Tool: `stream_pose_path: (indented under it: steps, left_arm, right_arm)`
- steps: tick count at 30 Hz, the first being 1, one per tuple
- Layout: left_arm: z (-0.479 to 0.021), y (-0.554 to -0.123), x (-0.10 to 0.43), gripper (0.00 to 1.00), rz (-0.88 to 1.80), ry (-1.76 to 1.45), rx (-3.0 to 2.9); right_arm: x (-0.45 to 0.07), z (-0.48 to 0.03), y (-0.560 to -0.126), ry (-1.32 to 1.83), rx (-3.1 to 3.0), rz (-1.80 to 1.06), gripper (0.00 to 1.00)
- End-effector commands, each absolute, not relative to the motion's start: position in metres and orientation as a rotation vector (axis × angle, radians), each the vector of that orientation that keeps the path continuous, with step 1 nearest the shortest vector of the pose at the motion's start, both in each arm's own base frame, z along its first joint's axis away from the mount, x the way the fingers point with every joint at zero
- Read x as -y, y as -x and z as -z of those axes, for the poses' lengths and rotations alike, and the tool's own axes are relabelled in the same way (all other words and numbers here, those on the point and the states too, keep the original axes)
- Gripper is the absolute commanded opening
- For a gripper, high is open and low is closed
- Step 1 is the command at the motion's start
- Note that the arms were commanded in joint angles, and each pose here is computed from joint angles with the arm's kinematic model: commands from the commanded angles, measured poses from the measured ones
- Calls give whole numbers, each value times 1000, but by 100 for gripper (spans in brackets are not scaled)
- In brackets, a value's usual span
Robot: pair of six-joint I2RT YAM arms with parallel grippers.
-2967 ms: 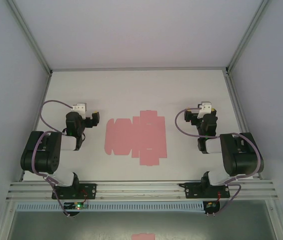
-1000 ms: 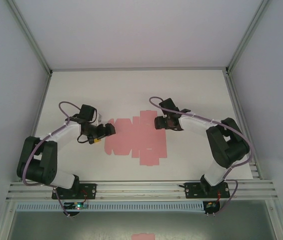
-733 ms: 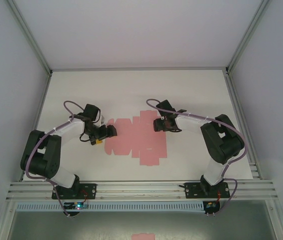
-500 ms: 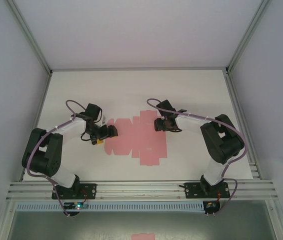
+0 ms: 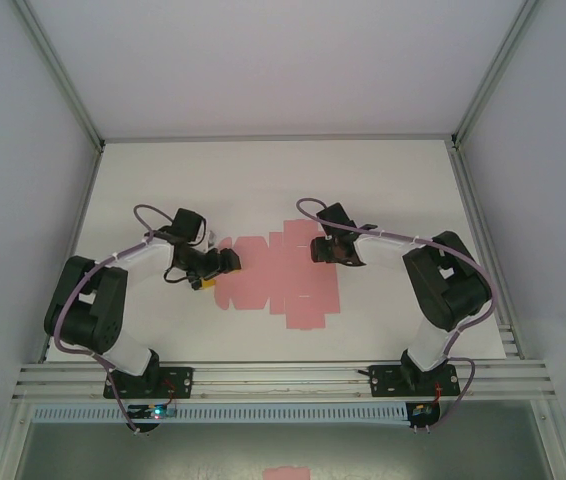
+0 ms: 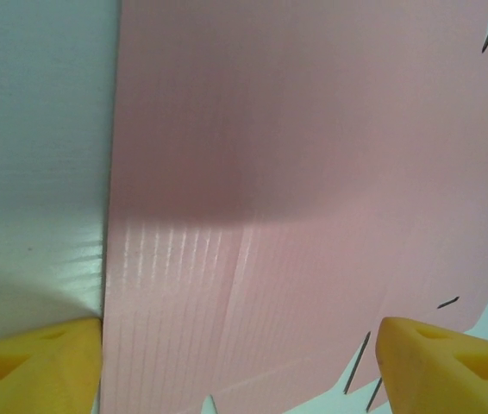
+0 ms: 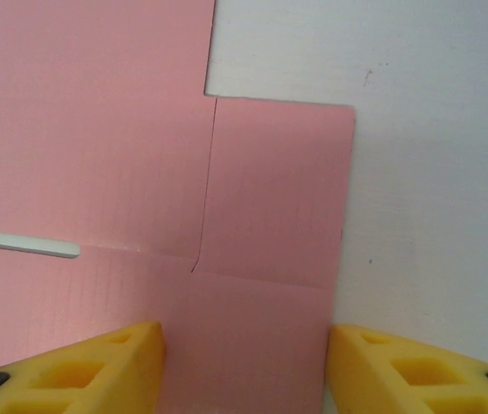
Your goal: Assemble paper box
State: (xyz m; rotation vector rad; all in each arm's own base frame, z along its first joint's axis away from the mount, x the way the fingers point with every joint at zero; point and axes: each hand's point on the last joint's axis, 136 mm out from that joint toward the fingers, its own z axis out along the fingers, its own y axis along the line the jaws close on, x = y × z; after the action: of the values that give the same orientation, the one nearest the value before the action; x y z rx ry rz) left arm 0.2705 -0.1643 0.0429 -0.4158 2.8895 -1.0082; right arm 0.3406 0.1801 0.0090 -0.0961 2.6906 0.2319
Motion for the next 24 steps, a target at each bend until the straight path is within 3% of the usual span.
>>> stream_pose_path:
  steps: [1,5,13,18,24]
  left_arm:
    - [-101,-283,224,80,1531,210,-2605]
    - [-152,-289,228,73,1641,139,-2368]
    - [-212,-268,224,66,1563,19,-2158]
    - [-206,-263,230,64,1531,8,-2172]
    - [-176,-272,227,39,1415,103,-2335]
  right_arm:
    - [-217,34,-298,157,-2826,-568,53]
    - [-211,35,-295,104,-2814,-635,53]
    - [-206,30,-299,38,-2754,-796,53]
    - [-211,27,-300,60,-2727,-870,53]
    - [-207,28,-301,58,-2730,-852,52]
